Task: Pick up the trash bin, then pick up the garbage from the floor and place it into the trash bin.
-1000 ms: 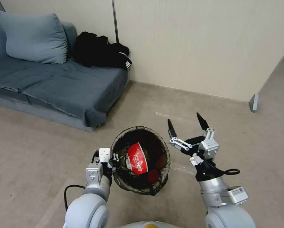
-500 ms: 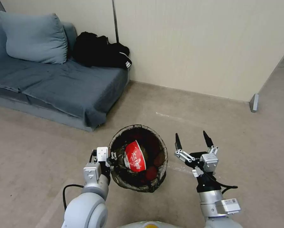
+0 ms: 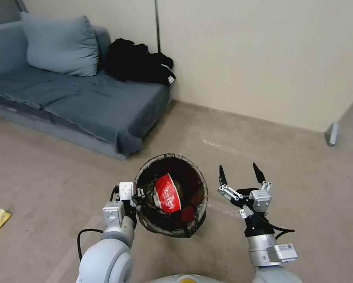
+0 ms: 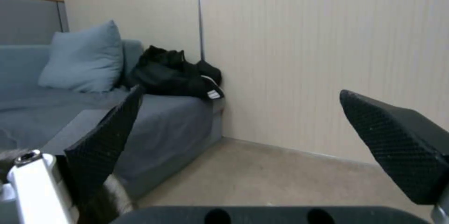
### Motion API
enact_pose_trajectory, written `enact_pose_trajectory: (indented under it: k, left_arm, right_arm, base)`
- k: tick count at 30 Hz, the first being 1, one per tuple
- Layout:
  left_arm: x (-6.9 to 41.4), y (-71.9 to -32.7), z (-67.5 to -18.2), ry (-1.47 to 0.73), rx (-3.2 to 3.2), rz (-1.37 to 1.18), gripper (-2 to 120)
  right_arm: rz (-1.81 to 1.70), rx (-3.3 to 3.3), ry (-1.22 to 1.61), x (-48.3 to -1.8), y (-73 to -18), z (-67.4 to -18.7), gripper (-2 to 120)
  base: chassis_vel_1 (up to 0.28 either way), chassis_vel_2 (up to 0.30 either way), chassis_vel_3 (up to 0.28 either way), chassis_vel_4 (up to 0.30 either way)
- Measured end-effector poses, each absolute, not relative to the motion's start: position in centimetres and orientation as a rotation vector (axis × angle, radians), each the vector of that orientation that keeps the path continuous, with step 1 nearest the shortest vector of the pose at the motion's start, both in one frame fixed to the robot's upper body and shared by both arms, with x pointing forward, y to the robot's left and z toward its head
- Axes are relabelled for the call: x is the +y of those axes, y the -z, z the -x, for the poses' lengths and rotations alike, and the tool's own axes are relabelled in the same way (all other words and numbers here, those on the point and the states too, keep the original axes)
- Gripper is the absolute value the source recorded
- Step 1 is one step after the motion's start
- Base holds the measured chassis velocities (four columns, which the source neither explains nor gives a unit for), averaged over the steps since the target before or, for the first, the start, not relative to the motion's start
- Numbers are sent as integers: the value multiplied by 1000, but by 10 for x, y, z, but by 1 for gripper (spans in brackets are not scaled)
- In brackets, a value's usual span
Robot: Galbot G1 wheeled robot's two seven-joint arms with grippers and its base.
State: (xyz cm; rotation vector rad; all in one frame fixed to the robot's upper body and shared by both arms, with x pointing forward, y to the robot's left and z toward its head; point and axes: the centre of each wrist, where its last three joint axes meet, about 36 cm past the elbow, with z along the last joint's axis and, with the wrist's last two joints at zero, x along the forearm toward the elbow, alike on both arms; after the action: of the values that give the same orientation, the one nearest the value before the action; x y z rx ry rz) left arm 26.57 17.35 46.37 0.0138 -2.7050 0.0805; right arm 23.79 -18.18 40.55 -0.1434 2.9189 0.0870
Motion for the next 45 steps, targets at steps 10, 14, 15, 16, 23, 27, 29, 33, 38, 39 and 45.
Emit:
enact_pose_trajectory:
  k: [10,14,15,16,23,27,29,33,38,39,45]
  left_arm:
    - [173,-465,-263,-79,-2704,-17,0]
    - [173,-465,-263,-80,-2705,-18,0]
    - [173,-466,-263,-82,-2706,-20,0]
    - [172,-466,-263,-84,-2707,-20,0]
    - [172,-466,-262,-81,-2706,-20,0]
    - [172,-466,-262,-81,-2706,-20,0]
    - [172,-466,-262,-81,-2706,-19,0]
    - [172,-466,-262,-81,-2706,-18,0]
    - [172,-466,-262,-81,-2706,-18,0]
    - [172,-466,-262,-81,-2706,-18,0]
    - [172,-466,-262,-81,-2706,-18,0]
  right_arm:
    - [113,2907,-113,-180,-406,-240,100]
    - [118,2903,-106,-180,-406,-241,100]
    - [119,2903,-106,-180,-406,-242,100]
    - [119,2902,-105,-180,-406,-242,100]
    - [123,2901,-99,-180,-406,-243,100]
    - [122,2901,-99,-180,-406,-243,100]
    - [121,2900,-100,-180,-406,-243,100]
    - [120,2899,-101,-180,-407,-244,100]
    - [121,2896,-101,-179,-408,-245,100]
    - [121,2895,-101,-179,-408,-245,100]
    - [123,2893,-103,-179,-410,-246,100]
  base:
    - [104,99,99,99]
    - [119,121,129,129]
    - [133,135,141,121]
    - [133,142,127,121]
    - [132,130,129,132]
    - [119,114,107,111]
    - [115,117,127,119]
    - [121,129,132,139]
    - [141,121,129,128]
    - [126,110,119,118]
    - [127,118,121,119]
